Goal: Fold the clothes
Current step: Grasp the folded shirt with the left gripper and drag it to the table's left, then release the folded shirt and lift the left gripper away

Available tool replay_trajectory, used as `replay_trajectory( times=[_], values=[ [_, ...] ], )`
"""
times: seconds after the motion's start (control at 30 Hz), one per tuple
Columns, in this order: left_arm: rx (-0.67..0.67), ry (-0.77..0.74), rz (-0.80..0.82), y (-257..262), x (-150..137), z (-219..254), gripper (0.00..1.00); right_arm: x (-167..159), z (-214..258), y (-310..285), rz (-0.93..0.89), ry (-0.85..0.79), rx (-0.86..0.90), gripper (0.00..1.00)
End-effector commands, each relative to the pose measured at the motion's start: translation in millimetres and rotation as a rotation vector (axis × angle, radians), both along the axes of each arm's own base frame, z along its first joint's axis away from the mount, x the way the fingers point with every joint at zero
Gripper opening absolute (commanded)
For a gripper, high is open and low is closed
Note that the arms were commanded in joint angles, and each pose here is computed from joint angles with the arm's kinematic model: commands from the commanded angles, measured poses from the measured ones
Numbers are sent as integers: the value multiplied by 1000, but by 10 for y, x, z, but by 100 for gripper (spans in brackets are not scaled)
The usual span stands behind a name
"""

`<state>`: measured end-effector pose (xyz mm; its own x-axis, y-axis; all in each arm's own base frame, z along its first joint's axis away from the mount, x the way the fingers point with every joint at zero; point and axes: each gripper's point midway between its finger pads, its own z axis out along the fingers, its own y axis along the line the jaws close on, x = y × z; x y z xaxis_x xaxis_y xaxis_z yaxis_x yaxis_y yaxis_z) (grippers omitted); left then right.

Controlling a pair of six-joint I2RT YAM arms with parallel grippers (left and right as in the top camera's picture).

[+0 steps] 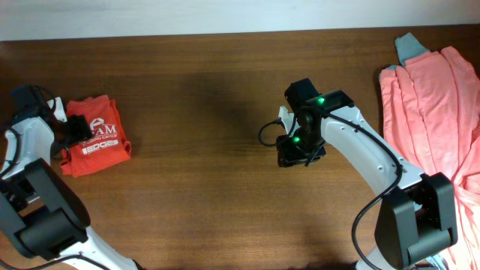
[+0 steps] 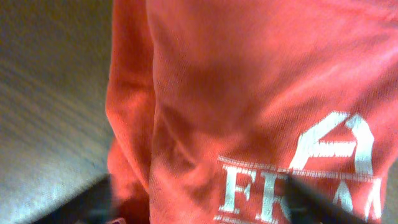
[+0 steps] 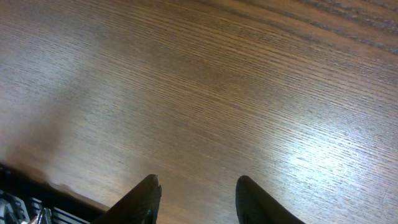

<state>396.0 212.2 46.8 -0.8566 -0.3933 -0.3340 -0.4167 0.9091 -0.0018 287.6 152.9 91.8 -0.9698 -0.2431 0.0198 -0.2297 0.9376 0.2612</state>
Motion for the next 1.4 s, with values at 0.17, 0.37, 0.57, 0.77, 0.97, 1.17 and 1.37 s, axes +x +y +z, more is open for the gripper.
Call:
replay_trajectory(
  times=[0.17, 0.37, 0.57, 0.77, 0.97, 1.17, 1.37],
  values=[
    [-82, -71, -46, -207, 251, 737, 99, 46, 95, -26, -5, -35, -3, 45],
    [-102, -54, -129, -587, 359, 867, 99, 43, 95, -26, -5, -34, -3, 45],
    [-137, 26, -151, -771, 220, 632, 99, 40, 94, -28, -5, -33, -4, 45],
    [-146, 100, -104, -781, 30, 374, 99, 40, 94, -28, -5, -33, -4, 45],
    [-149, 111, -115, -838, 10, 270, 99, 40, 94, -28, -6, -32, -4, 45],
    [-114, 148, -101, -779, -72, 200, 99, 20, 94, -35, -9, -23, -7, 45],
    [-115, 159, -97, -783, -100, 176, 99, 20, 94, -35, -9, -24, -8, 45]
  ],
)
